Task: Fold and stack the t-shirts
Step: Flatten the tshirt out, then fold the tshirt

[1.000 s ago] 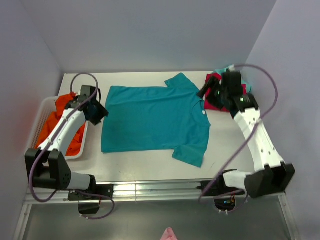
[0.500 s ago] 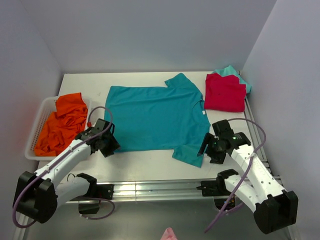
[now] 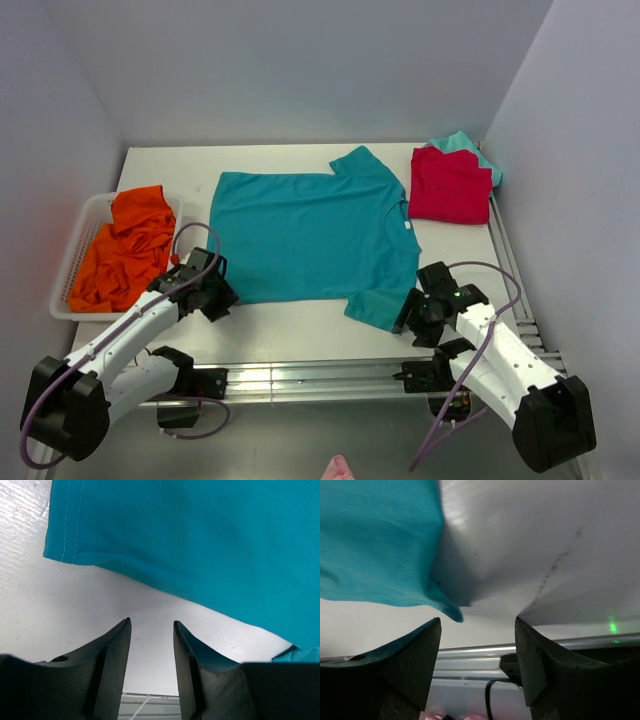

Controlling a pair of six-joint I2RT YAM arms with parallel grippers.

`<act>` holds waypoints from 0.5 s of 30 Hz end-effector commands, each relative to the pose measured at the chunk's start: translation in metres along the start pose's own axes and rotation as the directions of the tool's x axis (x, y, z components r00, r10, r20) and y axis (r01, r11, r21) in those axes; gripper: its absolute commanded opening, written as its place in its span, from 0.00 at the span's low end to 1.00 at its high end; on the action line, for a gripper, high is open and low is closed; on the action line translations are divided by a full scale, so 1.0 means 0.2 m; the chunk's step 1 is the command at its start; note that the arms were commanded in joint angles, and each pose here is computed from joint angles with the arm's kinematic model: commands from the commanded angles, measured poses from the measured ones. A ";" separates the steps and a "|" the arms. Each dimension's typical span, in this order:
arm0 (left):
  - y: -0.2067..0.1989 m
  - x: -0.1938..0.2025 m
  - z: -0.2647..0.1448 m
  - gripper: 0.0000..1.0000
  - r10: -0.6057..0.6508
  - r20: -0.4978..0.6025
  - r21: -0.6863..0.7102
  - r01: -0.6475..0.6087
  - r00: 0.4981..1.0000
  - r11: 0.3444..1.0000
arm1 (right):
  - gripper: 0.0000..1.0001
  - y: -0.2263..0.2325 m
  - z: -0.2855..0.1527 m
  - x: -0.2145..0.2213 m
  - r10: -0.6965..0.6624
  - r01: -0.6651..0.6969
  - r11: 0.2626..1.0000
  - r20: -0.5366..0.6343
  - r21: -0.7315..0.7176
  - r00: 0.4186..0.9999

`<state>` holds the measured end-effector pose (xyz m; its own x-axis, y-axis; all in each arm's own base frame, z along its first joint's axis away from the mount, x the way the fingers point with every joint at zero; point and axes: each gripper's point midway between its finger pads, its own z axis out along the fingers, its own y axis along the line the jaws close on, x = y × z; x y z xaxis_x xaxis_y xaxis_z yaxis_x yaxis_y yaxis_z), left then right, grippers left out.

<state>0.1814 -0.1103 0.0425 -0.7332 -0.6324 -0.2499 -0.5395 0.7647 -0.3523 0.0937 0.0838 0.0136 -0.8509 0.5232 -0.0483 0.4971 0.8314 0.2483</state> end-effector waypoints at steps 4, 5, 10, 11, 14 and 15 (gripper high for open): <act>-0.09 -0.06 -0.07 0.45 -0.018 0.041 0.051 0.016 0.999 0.999 | 0.66 0.11 0.07 -0.11 0.014 -0.009 0.998 0.090 -0.059 0.996; -0.09 -0.06 -0.07 0.45 -0.019 0.040 0.050 0.017 0.999 0.999 | 0.66 0.11 0.08 -0.12 0.015 -0.012 0.999 0.082 -0.045 0.996; -0.08 -0.06 -0.07 0.45 -0.023 0.042 0.037 0.021 0.999 0.999 | 0.58 0.15 0.09 -0.16 0.010 -0.007 0.999 0.093 -0.037 0.996; -0.07 -0.06 -0.07 0.45 -0.023 0.044 0.032 0.021 0.999 0.999 | 0.56 0.15 0.09 -0.17 0.009 -0.006 0.999 0.099 -0.032 0.995; -0.05 -0.07 -0.06 0.38 -0.040 0.052 0.009 0.039 0.998 0.999 | 0.49 0.16 0.07 -0.18 0.000 0.003 1.000 0.110 -0.030 0.994; -0.04 -0.07 -0.06 0.29 -0.049 0.061 -0.004 0.050 0.997 0.999 | 0.40 0.16 0.07 -0.19 -0.002 0.005 1.000 0.116 -0.027 0.993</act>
<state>0.1840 -0.1090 0.0494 -0.7140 -0.6511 -0.2576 -0.5551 0.7506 -0.3586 0.1326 0.1033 0.0126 -0.8411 0.5342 -0.0847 0.4882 0.8172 0.3064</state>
